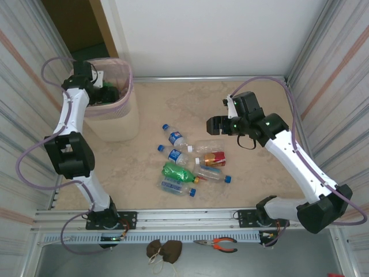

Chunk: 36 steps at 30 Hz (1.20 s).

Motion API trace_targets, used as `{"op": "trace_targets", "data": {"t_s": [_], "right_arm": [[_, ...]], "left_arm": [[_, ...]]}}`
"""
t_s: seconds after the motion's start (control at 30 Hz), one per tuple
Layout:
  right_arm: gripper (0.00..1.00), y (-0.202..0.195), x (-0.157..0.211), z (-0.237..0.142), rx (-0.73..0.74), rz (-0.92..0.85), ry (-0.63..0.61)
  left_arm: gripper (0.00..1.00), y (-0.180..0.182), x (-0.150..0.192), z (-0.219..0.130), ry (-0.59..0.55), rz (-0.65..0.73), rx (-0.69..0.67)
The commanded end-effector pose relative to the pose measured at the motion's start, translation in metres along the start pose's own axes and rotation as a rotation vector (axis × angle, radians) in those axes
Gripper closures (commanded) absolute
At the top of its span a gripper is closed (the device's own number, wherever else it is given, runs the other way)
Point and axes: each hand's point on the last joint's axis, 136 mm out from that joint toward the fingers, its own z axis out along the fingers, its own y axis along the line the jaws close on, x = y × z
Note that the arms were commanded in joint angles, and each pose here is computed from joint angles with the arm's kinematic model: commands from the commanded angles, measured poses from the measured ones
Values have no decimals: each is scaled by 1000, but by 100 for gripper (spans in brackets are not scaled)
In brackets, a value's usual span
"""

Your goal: Put the plastic bottles in the bin

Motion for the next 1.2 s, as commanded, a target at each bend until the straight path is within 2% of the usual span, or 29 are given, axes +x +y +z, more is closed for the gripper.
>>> {"op": "trace_targets", "data": {"t_s": [0.0,0.37,0.57,0.7,0.93,1.17], "right_arm": [[16,-1,-7,-10,7,0,-27],[16,-2,-13,-8,11,-16,-20],[16,-4,-11,-1,22,-71,17],[18,-3,-6,10,12,-167,68],[19,8,-5,43,-18,-403,115],[22,35,-14,106,-65,-404,170]], "left_arm": [[19,-2,-19,-49,-73,8,-10],[25,-21,-42,-118,-194,18,39],[26,-34,-38,-148,-224,16,88],[26,-47,-28,-168,-246,9,141],[26,-73,-2,-192,-263,-2,234],[25,-101,25,-203,-264,0,329]]}}
